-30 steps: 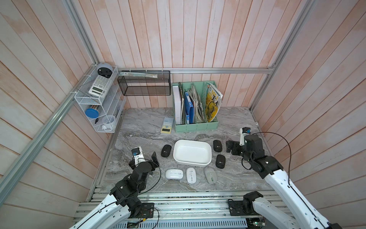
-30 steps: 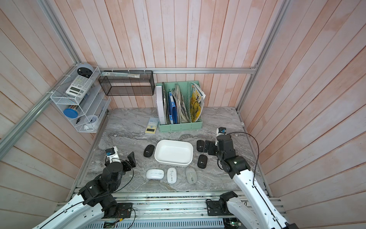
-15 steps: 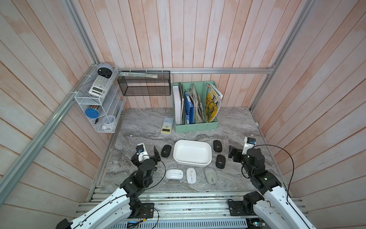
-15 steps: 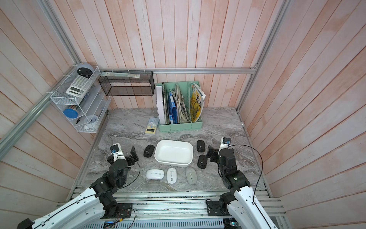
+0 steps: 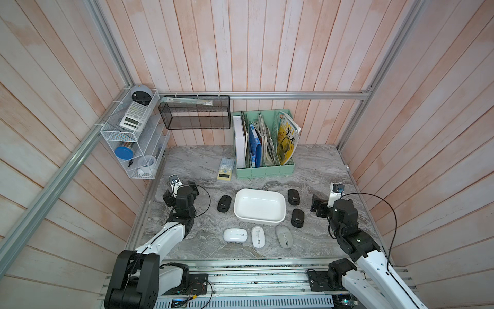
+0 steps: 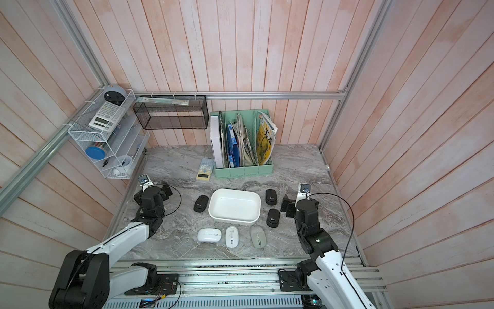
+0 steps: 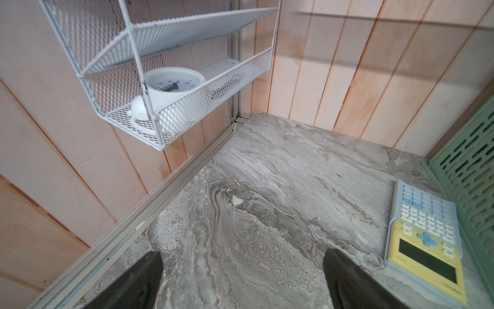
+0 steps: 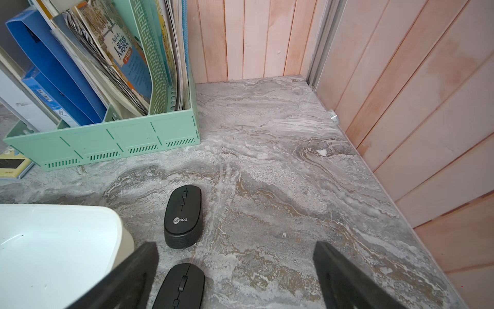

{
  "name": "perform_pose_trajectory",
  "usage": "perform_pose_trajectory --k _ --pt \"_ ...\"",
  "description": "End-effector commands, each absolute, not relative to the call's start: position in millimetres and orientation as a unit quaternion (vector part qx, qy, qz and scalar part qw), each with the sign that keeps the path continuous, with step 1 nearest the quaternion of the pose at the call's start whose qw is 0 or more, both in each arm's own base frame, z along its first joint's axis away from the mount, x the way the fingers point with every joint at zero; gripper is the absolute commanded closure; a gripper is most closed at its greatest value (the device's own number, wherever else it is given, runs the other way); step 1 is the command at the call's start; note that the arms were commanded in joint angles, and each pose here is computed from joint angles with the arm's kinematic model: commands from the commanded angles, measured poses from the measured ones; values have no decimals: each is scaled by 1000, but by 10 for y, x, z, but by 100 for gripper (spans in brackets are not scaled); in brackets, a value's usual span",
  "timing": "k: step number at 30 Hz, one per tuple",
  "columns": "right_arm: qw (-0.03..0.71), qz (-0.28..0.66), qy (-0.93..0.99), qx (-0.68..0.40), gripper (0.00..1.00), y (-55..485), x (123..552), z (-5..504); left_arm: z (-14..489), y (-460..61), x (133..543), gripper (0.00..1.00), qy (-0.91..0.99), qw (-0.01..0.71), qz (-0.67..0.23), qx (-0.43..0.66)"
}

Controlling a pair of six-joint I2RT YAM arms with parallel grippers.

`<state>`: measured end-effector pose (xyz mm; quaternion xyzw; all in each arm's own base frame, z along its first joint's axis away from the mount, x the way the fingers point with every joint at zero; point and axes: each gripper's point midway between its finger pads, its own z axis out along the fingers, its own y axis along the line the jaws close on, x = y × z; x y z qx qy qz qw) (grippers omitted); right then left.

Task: Take out the mouse from the storage box
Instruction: Reset both arms

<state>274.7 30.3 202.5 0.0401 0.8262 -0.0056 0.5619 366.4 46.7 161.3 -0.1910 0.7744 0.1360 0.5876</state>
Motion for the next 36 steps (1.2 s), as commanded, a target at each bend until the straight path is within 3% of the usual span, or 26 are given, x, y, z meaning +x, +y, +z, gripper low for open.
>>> perform_pose_trajectory --k 1,12,19,22,27,36 --pt "570 -26 821 34 2 252 2728 2104 1771 333 3805 0 756 629 104 -144" --pt "576 -49 815 37 2 235 2886 1954 1422 431 3756 0 766 612 145 -132" --pt "608 -93 788 24 2 202 3109 1762 1188 535 3862 0 751 636 99 -145" --pt "620 -120 774 36 2 115 3179 1627 1135 524 3877 0 771 614 95 -144" --pt "595 -161 787 32 3 38 3333 1414 1138 538 3915 0 769 615 100 -144" --pt "616 -121 778 -12 3 182 3666 1197 1126 537 3907 0 771 612 101 -144"
